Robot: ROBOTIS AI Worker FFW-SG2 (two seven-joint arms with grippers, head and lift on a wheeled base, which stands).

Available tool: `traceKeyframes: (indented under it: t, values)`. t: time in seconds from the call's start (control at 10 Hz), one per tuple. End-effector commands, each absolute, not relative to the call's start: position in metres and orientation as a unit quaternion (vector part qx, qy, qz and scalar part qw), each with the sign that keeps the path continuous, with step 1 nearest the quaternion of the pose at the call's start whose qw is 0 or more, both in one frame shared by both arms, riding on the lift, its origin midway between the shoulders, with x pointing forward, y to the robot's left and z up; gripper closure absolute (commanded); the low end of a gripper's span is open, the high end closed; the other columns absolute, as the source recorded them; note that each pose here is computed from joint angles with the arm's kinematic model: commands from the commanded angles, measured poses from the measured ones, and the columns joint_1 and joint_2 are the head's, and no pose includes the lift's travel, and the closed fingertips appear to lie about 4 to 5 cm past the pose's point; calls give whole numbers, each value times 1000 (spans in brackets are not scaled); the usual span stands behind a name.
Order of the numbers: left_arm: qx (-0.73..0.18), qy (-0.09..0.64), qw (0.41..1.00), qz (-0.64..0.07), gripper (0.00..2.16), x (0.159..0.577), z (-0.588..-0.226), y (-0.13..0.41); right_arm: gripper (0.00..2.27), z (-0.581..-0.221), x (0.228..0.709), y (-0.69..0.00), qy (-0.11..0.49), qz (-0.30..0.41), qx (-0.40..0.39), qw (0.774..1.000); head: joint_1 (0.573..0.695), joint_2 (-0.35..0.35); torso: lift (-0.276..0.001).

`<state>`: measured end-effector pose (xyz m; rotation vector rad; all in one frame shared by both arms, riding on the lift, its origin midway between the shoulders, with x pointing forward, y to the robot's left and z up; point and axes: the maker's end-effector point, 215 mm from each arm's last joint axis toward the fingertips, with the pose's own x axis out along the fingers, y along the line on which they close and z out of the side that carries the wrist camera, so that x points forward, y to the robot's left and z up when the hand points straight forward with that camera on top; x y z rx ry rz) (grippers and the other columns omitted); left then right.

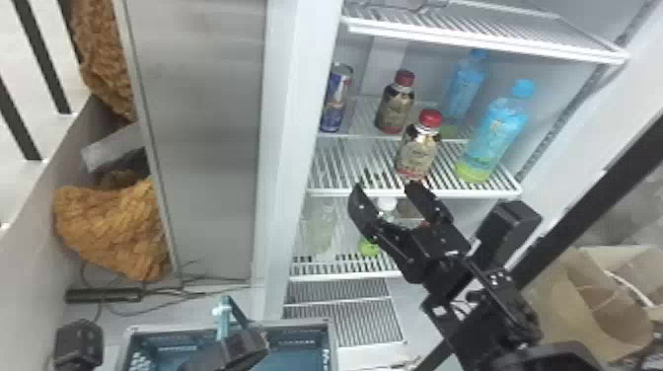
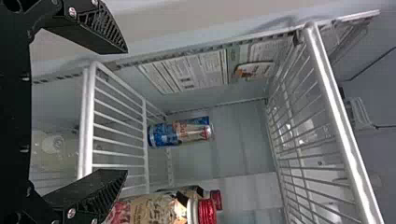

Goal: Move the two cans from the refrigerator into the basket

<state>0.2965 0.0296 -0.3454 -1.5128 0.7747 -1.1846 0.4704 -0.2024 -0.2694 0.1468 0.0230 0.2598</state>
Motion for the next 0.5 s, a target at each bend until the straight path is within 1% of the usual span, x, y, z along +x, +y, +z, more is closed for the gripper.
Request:
traceKeyframes:
  t: [0.0, 0.2, 0.4]
  values:
    - [-628, 322, 509, -492, 1191, 296, -346, 29, 131, -272, 484, -198, 6, 125, 78, 989, 695, -254, -31]
    - [-628, 322, 509, -492, 1191, 296, -346, 29, 131, -273, 507, -195, 0, 119, 81, 990, 695, -241, -31]
    - [-628, 323, 509, -493, 1191, 296, -345, 29, 131, -266, 528, -198, -14, 107, 81, 991, 695, -236, -31]
